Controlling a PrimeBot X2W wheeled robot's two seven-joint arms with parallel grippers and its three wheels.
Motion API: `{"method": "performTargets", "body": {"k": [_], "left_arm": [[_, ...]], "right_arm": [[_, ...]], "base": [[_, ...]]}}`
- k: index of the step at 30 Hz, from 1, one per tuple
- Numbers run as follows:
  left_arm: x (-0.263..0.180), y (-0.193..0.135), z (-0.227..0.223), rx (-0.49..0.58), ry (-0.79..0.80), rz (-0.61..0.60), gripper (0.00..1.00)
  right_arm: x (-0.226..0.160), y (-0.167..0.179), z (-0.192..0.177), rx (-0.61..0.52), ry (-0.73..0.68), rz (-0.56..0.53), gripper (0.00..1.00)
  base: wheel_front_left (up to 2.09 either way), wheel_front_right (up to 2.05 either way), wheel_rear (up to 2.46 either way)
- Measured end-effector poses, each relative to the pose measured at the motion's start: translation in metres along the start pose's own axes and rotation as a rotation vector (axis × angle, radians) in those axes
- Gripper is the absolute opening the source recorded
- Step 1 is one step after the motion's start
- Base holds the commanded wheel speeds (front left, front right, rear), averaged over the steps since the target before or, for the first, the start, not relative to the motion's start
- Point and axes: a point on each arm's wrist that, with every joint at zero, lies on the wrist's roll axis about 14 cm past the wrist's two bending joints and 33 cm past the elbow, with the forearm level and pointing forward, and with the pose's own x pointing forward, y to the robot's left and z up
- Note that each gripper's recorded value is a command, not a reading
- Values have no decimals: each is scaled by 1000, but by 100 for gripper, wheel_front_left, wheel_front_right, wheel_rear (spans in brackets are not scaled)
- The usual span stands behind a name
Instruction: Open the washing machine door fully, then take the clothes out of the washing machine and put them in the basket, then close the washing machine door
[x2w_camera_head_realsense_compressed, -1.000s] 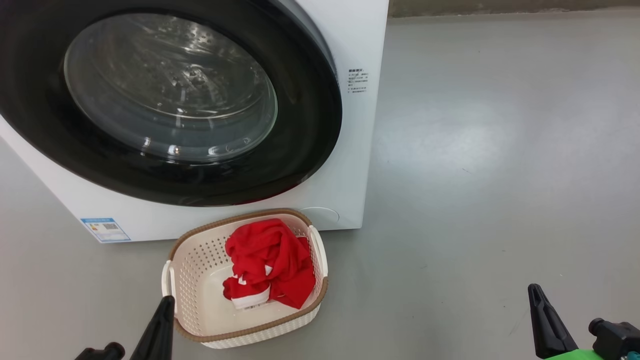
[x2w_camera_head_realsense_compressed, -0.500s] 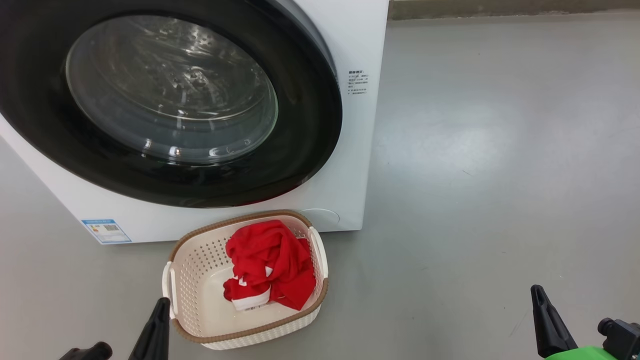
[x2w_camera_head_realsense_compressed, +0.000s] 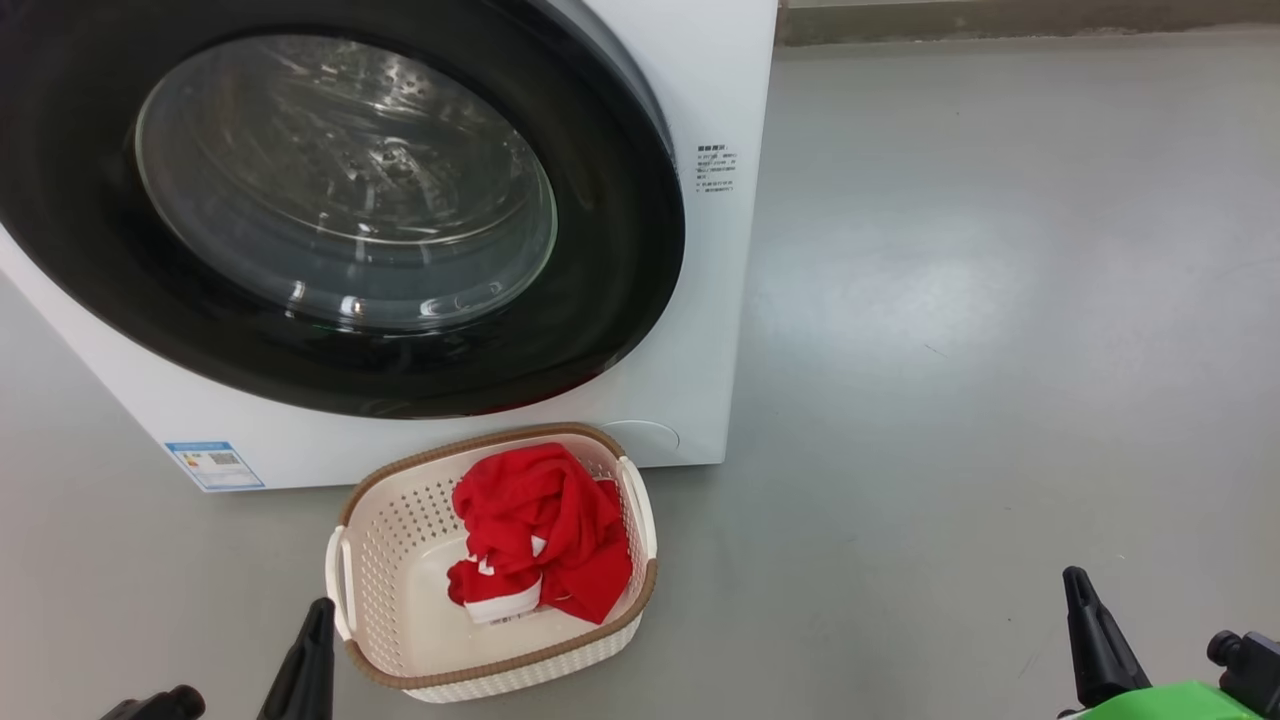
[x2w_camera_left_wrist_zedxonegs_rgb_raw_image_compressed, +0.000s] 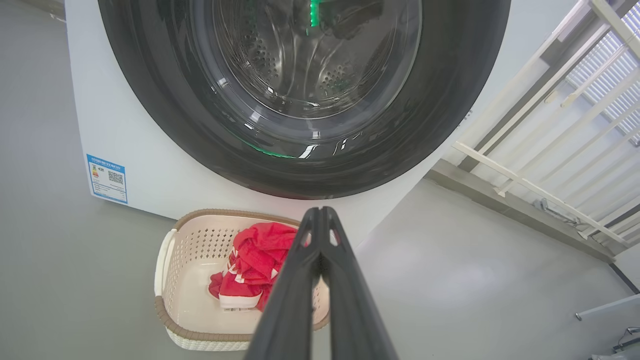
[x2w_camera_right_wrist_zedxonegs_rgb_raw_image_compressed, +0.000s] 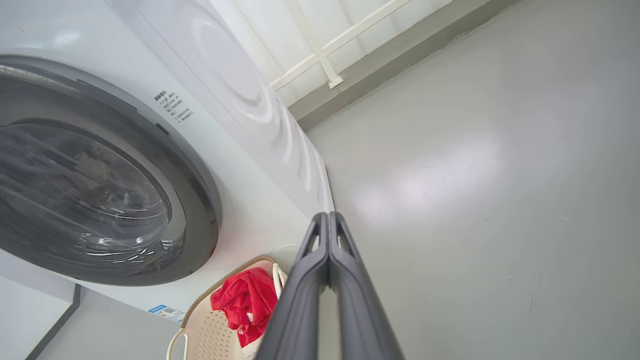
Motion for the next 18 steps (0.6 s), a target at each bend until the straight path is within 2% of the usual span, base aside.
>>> {"method": "performTargets", "body": {"k": [18], "left_arm": [[4, 0, 1, -206, 2, 22, 0]], "right_arm": [[7, 7, 5, 177, 2, 6, 0]], "base": [[0, 0, 0]]}}
